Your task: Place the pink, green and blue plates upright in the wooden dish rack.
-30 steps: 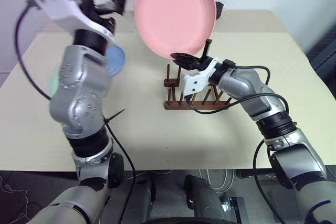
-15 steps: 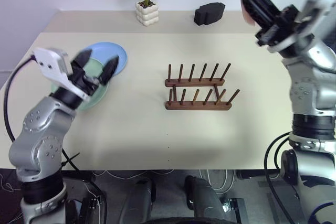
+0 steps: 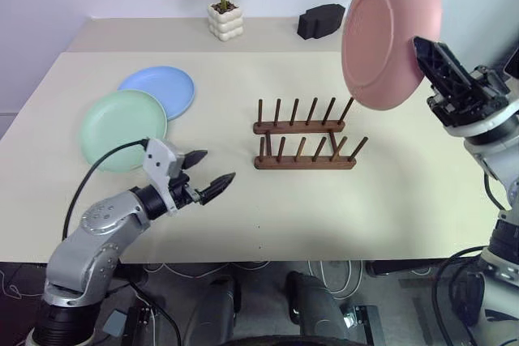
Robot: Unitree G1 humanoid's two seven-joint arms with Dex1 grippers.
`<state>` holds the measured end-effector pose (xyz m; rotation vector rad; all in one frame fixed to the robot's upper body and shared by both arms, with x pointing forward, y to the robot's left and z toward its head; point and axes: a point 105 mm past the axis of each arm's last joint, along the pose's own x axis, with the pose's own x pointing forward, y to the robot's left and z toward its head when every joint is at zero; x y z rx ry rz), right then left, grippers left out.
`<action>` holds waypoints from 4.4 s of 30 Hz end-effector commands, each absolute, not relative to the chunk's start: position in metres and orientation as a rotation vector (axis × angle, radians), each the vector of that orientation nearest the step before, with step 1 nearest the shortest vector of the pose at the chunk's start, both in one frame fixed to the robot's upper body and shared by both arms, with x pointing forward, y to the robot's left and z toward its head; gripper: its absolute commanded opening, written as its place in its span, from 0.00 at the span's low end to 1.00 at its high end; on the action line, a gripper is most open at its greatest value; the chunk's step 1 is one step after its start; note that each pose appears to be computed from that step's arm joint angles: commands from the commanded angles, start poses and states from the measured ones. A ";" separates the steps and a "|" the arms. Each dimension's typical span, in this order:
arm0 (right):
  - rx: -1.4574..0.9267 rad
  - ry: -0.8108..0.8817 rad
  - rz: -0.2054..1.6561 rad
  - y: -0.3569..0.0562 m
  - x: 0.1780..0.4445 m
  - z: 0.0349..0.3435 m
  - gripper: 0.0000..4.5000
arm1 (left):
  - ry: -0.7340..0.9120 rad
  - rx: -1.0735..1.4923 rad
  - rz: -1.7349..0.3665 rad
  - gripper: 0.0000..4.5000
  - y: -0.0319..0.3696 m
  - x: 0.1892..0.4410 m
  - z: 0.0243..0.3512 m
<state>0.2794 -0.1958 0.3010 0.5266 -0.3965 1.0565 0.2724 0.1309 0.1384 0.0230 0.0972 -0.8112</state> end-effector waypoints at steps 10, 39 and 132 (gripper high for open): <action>0.596 -0.377 1.011 -0.208 0.277 0.298 0.00 | 0.040 0.015 -0.924 0.99 0.106 0.263 0.144; 0.753 -0.179 0.907 -0.227 0.302 0.246 0.00 | 0.006 0.044 -0.934 0.99 0.102 0.262 0.144; -0.469 -0.382 1.285 -0.073 0.288 0.252 0.89 | -0.202 -0.368 0.270 0.01 0.347 0.324 0.193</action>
